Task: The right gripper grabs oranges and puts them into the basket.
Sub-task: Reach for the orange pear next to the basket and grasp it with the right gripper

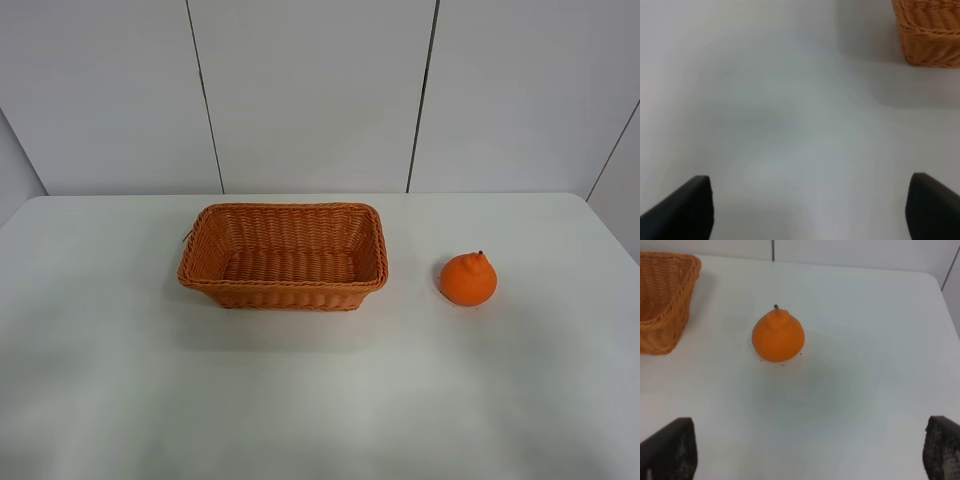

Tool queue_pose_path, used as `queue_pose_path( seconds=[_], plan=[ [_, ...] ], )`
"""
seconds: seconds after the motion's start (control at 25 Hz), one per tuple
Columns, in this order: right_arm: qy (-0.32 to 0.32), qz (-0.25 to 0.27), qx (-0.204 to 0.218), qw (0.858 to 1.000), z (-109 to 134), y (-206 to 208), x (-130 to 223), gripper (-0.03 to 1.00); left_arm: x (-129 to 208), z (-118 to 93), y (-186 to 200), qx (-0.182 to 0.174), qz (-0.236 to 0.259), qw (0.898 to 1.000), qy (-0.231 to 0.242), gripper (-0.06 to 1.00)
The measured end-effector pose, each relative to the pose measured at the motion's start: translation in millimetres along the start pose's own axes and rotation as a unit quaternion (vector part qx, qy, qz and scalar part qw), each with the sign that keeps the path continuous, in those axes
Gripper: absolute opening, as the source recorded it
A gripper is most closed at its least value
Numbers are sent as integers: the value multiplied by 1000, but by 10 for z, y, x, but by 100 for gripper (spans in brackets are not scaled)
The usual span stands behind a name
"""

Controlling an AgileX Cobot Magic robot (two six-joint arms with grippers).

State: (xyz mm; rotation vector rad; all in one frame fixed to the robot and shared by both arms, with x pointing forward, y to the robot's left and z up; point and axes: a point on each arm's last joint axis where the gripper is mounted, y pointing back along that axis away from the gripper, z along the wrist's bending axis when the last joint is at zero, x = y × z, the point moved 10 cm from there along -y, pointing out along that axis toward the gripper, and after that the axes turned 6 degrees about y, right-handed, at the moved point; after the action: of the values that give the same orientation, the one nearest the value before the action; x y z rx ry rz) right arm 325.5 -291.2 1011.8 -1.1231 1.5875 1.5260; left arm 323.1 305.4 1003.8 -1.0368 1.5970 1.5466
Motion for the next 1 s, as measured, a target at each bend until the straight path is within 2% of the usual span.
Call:
queue_pose_path(
  seconds=[0.36, 0.52, 0.68, 0.76, 0.88, 1.0],
  plan=[
    [0, 0, 0, 1000, -2, 0, 0, 69, 0, 0, 0, 0, 0, 1000, 0, 88],
    [0, 21, -2, 1000, -25, -40, -157, 69, 0, 0, 0, 0, 0, 1000, 0, 88],
    [0, 81, -9, 997, -77, -271, -489, 69, 0, 0, 0, 0, 0, 1000, 0, 88],
    [-1, 129, -15, 992, -99, -496, -605, 69, 0, 0, 0, 0, 0, 1000, 0, 88],
    [-3, 201, -25, 979, -126, -895, -725, 69, 0, 0, 0, 0, 0, 1000, 0, 88],
    [-5, 279, -35, 960, -138, -1356, -717, 69, 0, 0, 0, 0, 0, 1000, 0, 88]
  ],
)
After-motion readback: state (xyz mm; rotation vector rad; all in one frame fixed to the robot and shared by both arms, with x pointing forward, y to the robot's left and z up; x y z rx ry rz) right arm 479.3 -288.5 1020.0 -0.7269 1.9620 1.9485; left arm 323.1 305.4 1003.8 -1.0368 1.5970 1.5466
